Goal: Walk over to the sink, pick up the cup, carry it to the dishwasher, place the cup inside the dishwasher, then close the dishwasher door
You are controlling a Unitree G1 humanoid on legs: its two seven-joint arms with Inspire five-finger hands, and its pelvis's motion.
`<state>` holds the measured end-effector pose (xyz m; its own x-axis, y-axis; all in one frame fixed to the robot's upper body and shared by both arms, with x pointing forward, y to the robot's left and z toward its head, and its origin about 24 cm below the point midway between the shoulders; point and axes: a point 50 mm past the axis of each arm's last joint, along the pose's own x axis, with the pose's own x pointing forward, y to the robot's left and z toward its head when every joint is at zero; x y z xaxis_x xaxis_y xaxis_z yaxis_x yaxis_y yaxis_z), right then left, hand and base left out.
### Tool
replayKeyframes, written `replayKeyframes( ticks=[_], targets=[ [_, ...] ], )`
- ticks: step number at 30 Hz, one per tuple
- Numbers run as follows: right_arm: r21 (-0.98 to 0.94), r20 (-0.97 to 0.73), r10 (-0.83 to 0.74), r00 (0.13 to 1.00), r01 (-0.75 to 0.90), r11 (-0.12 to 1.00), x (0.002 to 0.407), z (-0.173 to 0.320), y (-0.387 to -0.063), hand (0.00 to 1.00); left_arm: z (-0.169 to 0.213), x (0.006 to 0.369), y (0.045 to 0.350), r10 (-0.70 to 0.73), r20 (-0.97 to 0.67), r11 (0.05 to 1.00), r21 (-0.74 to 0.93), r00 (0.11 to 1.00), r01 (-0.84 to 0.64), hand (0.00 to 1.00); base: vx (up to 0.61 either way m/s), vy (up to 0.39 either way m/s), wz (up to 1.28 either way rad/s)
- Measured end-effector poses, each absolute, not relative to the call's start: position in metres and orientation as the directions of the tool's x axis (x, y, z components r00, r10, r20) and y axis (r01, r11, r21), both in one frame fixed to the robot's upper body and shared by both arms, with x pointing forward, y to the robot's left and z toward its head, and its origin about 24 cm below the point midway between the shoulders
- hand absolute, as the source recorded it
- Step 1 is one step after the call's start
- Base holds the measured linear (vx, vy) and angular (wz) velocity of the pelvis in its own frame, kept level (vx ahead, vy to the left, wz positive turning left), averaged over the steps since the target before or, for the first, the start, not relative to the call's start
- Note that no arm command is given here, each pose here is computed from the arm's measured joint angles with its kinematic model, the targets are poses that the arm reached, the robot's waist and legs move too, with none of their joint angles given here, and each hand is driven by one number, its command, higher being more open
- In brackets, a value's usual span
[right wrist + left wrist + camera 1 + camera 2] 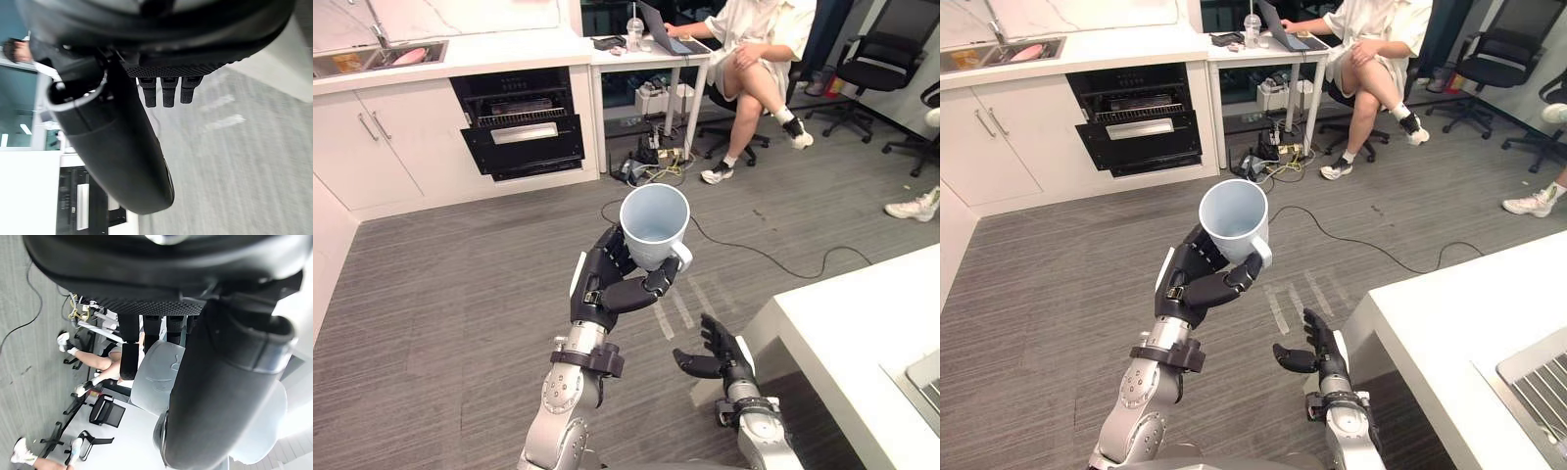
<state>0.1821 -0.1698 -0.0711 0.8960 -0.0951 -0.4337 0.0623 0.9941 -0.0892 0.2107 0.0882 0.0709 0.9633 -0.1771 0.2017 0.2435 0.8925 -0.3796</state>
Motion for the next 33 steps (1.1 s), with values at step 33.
replayKeyframes(
  ticks=[33],
  targets=[
    [-0.130, -0.590, -0.038, 0.807, -0.049, 0.990, 0.166, -0.106, -0.168, 0.90, 0.045, 0.203, 0.100, -0.199, 0.090, 0.925, -0.312, 0.976, 0.218, 0.30, -0.01, 0.013, 0.07]
  ],
)
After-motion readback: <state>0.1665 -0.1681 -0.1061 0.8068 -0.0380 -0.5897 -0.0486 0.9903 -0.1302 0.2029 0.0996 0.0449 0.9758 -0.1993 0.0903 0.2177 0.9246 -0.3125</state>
